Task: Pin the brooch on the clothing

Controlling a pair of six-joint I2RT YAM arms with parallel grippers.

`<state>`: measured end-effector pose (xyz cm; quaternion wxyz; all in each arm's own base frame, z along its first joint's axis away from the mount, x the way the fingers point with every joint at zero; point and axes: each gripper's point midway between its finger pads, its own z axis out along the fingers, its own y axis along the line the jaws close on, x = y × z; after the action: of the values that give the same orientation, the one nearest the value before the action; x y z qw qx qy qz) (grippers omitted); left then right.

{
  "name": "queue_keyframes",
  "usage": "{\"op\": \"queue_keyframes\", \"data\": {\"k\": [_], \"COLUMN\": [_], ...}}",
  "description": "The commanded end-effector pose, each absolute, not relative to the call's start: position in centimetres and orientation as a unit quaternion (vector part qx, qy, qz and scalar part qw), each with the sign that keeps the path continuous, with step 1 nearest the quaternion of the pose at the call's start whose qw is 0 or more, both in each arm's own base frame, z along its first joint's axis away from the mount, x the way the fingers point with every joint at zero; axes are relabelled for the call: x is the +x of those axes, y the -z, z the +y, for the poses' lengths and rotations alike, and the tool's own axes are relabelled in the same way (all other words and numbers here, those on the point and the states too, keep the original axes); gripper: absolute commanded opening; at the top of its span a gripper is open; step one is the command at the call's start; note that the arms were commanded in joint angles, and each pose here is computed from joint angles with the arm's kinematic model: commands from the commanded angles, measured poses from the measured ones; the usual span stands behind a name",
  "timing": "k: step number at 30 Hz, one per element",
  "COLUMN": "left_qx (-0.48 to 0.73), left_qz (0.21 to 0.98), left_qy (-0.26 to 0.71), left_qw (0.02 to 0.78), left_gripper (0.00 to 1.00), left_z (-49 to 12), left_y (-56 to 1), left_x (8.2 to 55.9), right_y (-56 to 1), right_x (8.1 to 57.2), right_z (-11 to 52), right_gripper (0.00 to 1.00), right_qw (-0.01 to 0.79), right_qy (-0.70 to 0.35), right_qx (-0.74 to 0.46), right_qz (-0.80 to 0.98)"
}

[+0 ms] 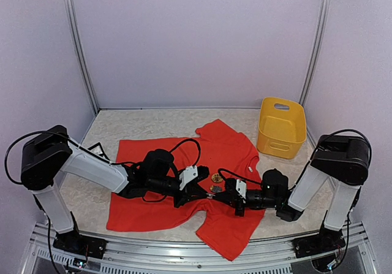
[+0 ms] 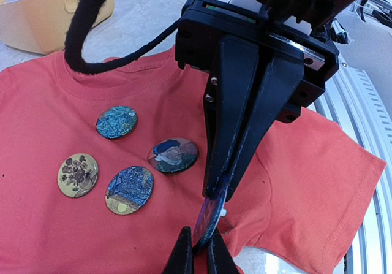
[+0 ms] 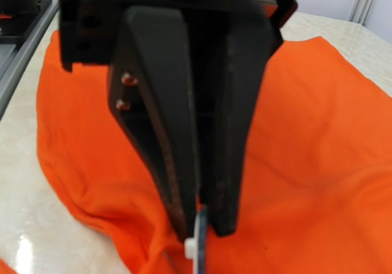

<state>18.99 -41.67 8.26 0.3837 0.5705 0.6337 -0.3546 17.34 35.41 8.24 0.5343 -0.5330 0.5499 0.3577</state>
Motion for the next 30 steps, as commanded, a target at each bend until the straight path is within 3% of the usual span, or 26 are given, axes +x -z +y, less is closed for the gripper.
{"op": "queue_keyframes", "data": {"k": [1,6,13,21,25,30], "left_qx": [0.582,0.579,0.577,0.570,0.573,0.569], "left_qz": [0.629,0.631,0.630,0.630,0.628,0.632], "left_qy": [0.342,0.344,0.347,0.359,0.363,0.365], "left_qw": [0.384,0.385,0.387,0.387,0.382,0.379], "left_gripper": [0.02,0.00,0.00,0.00,0.00,0.00], "left_z": [-42.3,-42.3,-41.9,-41.8,-41.7,-41.4], "left_y": [-8.1,-8.6,-9.7,-10.3,-10.4,-10.3], "left_x": [19.3,19.3,19.0,19.1,18.8,19.0], "right_y": [-9.5,-9.0,-8.0,-6.9,-6.3,-6.2], "right_x": [17.2,17.4,16.2,16.1,16.6,17.2], "right_z": [35.7,35.6,34.1,34.2,34.8,34.4], "right_gripper": [0.00,0.00,0.23,0.34,0.30,0.04], "right_qw": [0.544,0.532,0.500,0.488,0.480,0.494], "right_qy": [-0.367,-0.360,-0.358,-0.371,-0.376,-0.362], "right_qx": [-0.536,-0.535,-0.544,-0.531,-0.525,-0.514], "right_qz": [0.532,0.548,0.571,0.585,0.594,0.601]}}
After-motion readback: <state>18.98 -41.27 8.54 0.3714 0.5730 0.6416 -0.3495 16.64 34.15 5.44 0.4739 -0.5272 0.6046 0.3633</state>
